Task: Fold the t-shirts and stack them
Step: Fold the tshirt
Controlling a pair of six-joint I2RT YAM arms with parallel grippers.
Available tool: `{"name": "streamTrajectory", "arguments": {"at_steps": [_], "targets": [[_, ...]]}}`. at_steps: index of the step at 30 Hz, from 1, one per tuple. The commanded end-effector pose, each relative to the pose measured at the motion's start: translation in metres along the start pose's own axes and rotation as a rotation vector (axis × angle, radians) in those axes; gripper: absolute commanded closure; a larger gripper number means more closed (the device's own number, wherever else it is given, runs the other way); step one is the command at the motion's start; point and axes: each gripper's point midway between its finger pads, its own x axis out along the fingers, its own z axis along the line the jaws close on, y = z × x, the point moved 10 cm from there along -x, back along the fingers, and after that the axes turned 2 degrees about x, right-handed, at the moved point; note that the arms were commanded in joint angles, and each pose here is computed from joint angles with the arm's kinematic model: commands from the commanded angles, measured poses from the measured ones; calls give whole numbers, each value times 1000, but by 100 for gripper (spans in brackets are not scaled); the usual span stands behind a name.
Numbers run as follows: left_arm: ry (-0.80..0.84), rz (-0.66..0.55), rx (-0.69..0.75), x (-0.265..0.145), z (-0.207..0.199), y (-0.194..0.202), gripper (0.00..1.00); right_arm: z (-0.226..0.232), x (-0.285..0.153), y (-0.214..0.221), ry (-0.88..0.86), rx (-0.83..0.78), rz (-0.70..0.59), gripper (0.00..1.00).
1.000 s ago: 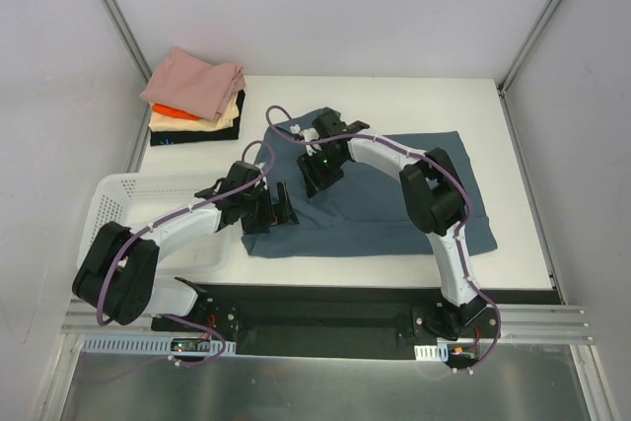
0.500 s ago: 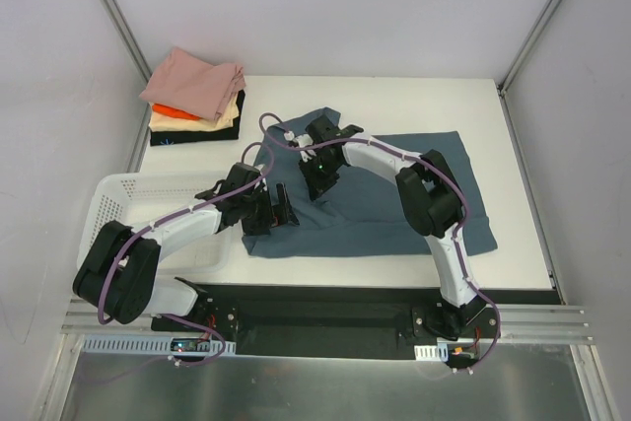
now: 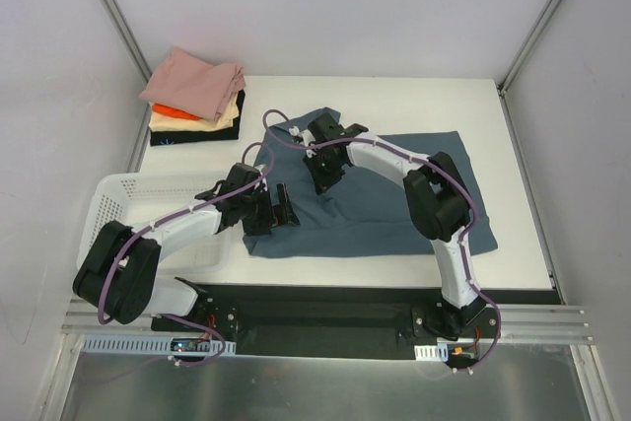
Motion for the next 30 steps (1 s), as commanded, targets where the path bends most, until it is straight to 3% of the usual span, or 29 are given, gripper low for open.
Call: {"name": "streamTrajectory", "arguments": {"at_steps": [1, 12, 18, 20, 22, 24, 25, 30], "targets": [[-36, 54, -19, 4, 10, 11, 1, 2, -32, -9, 82, -24, -88, 99], [-39, 73, -27, 3, 12, 14, 1, -6, -42, -8, 240, 34, -107, 99], [-42, 76, -30, 3, 12, 15, 1, -10, -43, -8, 303, 51, -116, 90], [-42, 76, -30, 3, 12, 15, 1, -10, -43, -10, 311, 46, -117, 69], [-42, 74, -29, 3, 12, 15, 1, -11, -43, -11, 322, 39, -113, 57], [-44, 74, -31, 3, 12, 15, 1, -12, -47, -14, 358, 47, -121, 39], [-42, 74, -29, 2, 12, 15, 1, -14, -48, -13, 378, 51, -123, 4], [-43, 70, -30, 2, 12, 15, 1, -28, -73, -8, 636, 170, -237, 4]]}}
